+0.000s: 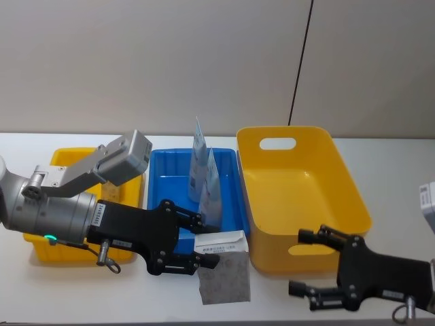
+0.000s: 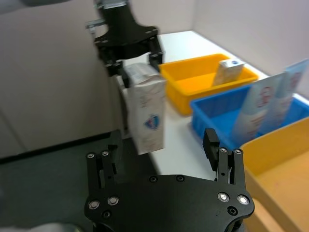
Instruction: Bimanual collaborative sorting of washing and personal care products
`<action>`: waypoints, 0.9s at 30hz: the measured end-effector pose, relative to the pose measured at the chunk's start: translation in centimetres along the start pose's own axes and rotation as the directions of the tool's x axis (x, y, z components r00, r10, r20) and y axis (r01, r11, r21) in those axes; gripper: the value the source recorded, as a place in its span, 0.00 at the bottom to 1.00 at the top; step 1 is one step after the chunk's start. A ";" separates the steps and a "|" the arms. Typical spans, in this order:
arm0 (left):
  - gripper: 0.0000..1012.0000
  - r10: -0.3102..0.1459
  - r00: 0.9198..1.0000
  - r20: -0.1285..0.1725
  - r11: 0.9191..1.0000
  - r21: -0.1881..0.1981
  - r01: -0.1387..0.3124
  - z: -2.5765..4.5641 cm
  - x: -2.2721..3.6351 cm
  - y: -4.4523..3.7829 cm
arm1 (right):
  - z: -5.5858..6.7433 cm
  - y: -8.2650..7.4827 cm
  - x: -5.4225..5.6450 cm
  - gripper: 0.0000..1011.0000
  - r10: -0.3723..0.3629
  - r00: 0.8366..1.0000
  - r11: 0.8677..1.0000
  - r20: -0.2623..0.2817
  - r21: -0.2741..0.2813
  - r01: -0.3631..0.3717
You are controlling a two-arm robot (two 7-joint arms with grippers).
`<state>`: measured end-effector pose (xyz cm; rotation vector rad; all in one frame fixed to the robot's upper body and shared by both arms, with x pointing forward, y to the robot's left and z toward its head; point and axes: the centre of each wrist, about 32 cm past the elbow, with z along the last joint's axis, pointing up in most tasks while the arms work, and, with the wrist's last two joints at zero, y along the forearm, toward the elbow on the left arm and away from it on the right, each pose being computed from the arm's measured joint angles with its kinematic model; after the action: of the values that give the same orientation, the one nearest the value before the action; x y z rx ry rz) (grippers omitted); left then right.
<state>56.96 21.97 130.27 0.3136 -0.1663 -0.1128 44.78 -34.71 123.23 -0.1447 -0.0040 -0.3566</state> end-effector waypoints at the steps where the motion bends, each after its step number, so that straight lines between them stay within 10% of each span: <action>1: 0.43 0.000 1.000 0.000 1.000 0.000 0.000 0.00 0.00 0.00 | 0.0 0.0 0.0 0.99 0.012 1.000 1.000 0.000 -0.004 -0.012; 10: 0.43 0.000 1.000 0.000 1.000 0.000 0.000 0.00 0.00 0.00 | 0.1 0.1 0.3 0.99 0.144 0.990 0.988 -0.009 -0.047 -0.144; 27: 0.43 0.000 1.000 0.000 1.000 0.000 0.000 0.00 0.00 0.00 | -0.6 1.9 0.4 0.99 0.150 0.988 0.988 0.020 -0.042 -0.150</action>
<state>56.96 21.97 130.27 0.3135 -0.1663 -0.1127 45.82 -33.13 122.41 -0.1876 -0.0083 -0.2047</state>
